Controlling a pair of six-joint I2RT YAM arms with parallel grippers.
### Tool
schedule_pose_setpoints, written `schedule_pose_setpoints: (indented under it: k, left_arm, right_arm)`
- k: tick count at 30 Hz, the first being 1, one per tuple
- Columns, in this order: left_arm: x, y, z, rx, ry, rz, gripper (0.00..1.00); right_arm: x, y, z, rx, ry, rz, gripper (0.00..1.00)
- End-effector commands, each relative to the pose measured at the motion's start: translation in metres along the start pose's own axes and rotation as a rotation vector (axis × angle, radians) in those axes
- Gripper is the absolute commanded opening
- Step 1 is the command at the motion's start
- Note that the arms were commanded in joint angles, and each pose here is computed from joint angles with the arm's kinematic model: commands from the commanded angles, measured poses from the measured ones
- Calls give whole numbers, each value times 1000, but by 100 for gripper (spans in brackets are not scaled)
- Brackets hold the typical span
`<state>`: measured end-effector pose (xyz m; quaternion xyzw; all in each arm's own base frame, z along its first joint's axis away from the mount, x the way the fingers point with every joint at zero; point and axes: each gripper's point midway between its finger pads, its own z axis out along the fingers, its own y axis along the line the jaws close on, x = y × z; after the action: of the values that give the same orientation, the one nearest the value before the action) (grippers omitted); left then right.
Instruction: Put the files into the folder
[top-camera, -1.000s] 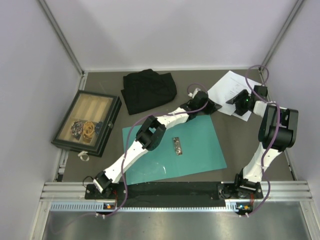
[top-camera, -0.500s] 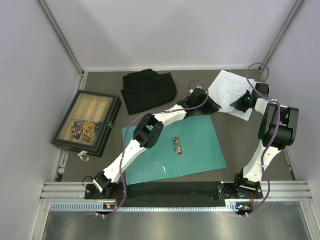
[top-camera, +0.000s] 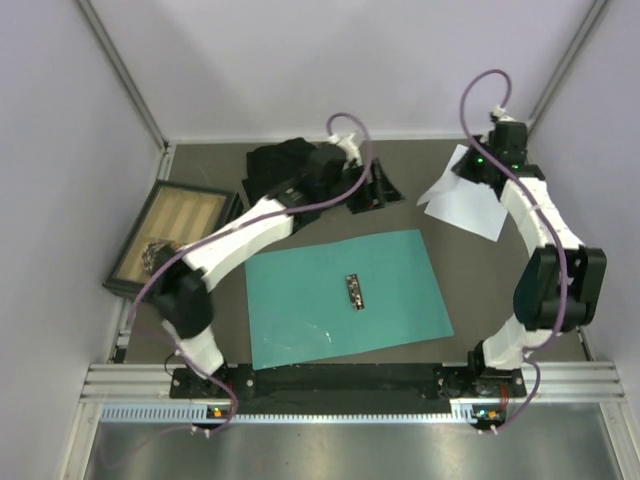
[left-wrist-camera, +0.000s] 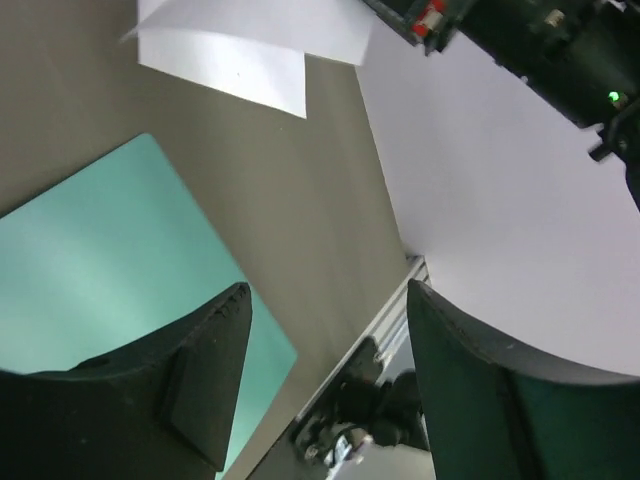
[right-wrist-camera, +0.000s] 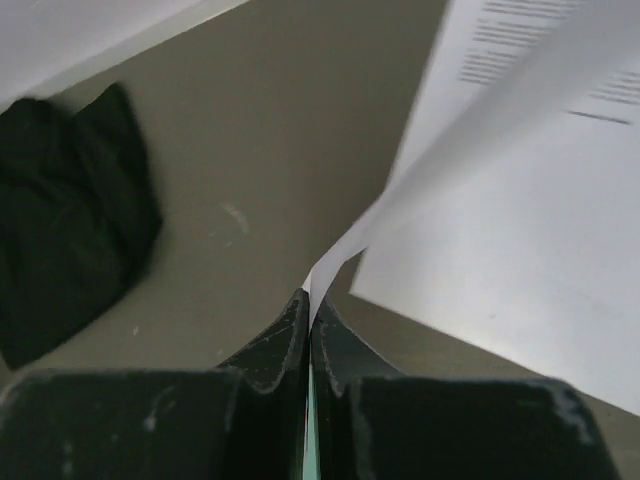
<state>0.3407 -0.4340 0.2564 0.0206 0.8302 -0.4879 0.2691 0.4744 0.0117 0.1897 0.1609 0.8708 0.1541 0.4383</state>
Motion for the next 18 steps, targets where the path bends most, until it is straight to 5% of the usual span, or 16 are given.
schedule_pose_setpoints:
  k: [1, 6, 10, 13, 18]
  left_arm:
    - [28, 50, -89, -180, -23, 142, 70]
    - [77, 135, -169, -478, -29, 79, 70]
    - [83, 164, -232, -627, -200, -20, 70]
    - [93, 183, -258, -694, -283, -94, 70]
    - [121, 226, -281, -827, -345, -239, 70]
  right_arm:
    - [3, 87, -54, -108, -42, -220, 0]
    - [49, 196, -105, -382, 6, -405, 0]
    - [99, 267, -165, -696, 103, -479, 0]
    - [139, 280, -193, -880, 195, -456, 0]
    - [193, 246, -174, -883, 289, -486, 0]
